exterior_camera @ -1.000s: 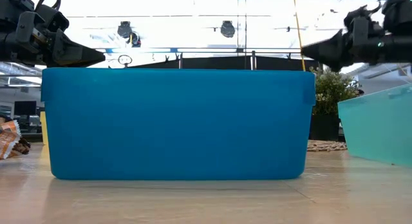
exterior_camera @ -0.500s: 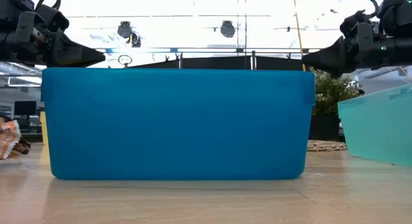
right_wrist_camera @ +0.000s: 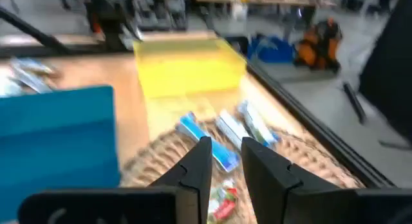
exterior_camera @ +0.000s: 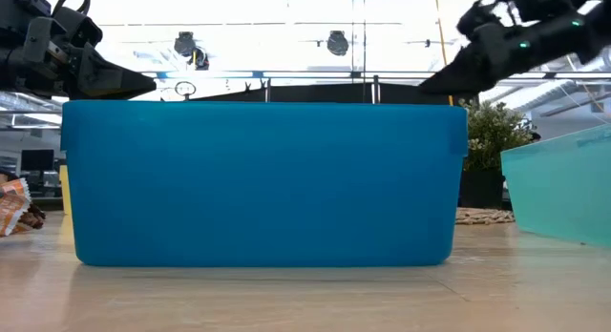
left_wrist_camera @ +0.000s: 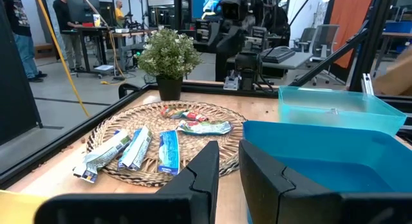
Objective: Pick and place Granola Bars by type
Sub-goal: Put the red granola bar into the green bin
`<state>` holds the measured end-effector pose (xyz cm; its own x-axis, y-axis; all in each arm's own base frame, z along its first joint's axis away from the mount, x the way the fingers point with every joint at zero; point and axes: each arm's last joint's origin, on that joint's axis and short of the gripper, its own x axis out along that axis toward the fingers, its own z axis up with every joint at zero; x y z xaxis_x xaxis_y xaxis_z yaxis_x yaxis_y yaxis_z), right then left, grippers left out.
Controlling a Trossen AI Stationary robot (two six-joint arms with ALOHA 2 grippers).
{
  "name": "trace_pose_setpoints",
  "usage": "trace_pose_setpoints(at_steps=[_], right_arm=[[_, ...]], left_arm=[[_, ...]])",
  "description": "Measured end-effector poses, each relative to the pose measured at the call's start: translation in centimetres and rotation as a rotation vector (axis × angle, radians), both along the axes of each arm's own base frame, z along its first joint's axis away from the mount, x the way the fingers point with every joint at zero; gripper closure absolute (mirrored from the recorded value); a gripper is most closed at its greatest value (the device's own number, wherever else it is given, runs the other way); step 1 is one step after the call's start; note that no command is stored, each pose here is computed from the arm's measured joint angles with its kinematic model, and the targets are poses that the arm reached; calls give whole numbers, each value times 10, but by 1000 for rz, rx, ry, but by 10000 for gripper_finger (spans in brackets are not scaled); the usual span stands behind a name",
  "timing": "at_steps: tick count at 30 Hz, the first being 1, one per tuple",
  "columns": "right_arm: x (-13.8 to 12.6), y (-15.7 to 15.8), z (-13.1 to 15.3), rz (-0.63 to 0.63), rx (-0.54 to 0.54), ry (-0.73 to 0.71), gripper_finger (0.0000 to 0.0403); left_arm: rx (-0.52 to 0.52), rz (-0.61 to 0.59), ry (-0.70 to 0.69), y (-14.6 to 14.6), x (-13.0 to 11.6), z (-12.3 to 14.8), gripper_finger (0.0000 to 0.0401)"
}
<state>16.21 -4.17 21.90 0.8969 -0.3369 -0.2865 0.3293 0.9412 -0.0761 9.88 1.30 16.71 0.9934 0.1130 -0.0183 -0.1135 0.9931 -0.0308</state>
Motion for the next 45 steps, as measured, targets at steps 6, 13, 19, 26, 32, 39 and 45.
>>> trace_pose_setpoints(at_steps=[6, 13, 19, 26, 32, 39, 45], right_arm=[[28, -10, 8, -72, 92, 211, 295], [44, -28, 9, -258, 301, 390, 279], [46, -44, -7, -406, 449, 439, 277], [52, -56, -31, -486, 513, 525, 277], [57, -60, -46, -488, 585, 572, 277], [63, -62, -54, -490, 589, 573, 277], [66, -64, -61, -490, 597, 592, 277]], left_arm=[[0, 0, 0, 0, 0, 0, 334], [0, 0, 0, 0, 0, 0, 334], [0, 0, 0, 0, 0, 0, 334], [0, 0, 0, 0, 0, 0, 334], [0, 0, 0, 0, 0, 0, 334], [0, 0, 0, 0, 0, 0, 334], [0, 0, 0, 0, 0, 0, 334]])
